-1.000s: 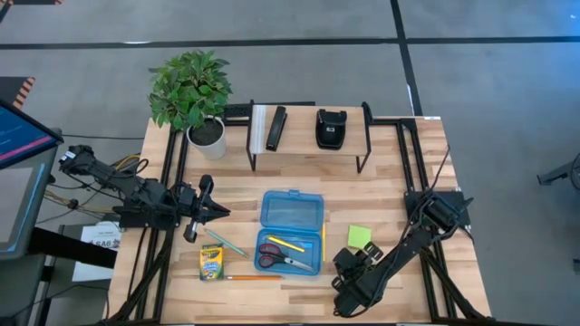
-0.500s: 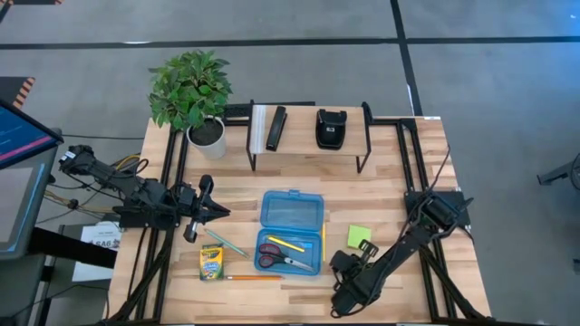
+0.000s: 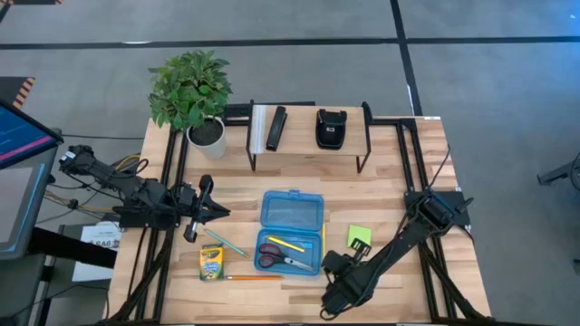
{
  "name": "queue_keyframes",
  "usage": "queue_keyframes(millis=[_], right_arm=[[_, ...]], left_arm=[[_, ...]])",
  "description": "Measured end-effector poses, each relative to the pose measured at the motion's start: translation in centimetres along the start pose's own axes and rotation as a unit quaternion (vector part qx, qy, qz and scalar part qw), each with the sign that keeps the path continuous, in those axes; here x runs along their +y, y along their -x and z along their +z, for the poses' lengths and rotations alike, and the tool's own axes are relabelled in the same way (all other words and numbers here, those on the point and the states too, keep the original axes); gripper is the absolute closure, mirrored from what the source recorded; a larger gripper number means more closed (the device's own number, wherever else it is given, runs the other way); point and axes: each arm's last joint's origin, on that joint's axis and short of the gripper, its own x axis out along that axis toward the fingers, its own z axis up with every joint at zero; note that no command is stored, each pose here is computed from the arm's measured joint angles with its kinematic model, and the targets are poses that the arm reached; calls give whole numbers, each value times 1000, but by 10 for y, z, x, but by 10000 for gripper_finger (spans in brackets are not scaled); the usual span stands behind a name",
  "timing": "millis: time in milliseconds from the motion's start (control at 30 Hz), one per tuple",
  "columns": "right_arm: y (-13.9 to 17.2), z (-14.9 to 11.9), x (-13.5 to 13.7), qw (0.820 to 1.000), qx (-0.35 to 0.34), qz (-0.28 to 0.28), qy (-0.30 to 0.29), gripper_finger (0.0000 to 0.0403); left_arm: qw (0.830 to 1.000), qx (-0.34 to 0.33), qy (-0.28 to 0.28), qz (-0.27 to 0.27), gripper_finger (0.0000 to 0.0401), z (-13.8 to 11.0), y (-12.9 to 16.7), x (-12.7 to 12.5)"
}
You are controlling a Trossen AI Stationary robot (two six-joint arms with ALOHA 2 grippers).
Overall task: Pack school essentials
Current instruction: Put the blue eraser into the supply box
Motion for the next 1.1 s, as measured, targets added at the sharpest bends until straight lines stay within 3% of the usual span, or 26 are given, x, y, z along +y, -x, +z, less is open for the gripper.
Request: queue_keyframes(millis=[333,633,733,833,967,1100], right_arm=[[28,21,-7,999,-18,-5,42,396],[40,18,-16,995,2,19,94,296],[51,16,-36,994,-20,66,80,279],[59,10,-60,986,-58,148,44,281],[50,-4,-84,971,-88,224,15,288],[31,-14,-84,958,-75,276,12,273]], left_arm=[[1000,0,0,0,386,0,0,0],[1000,0,-2,0,386,0,0,0],[1000,0,-2,0,386,0,0,0],[1000,1,-2,-3,386,0,0,0],[1000,1,-2,-3,386,0,0,0],[1000,0,-2,-3,386,0,0,0]])
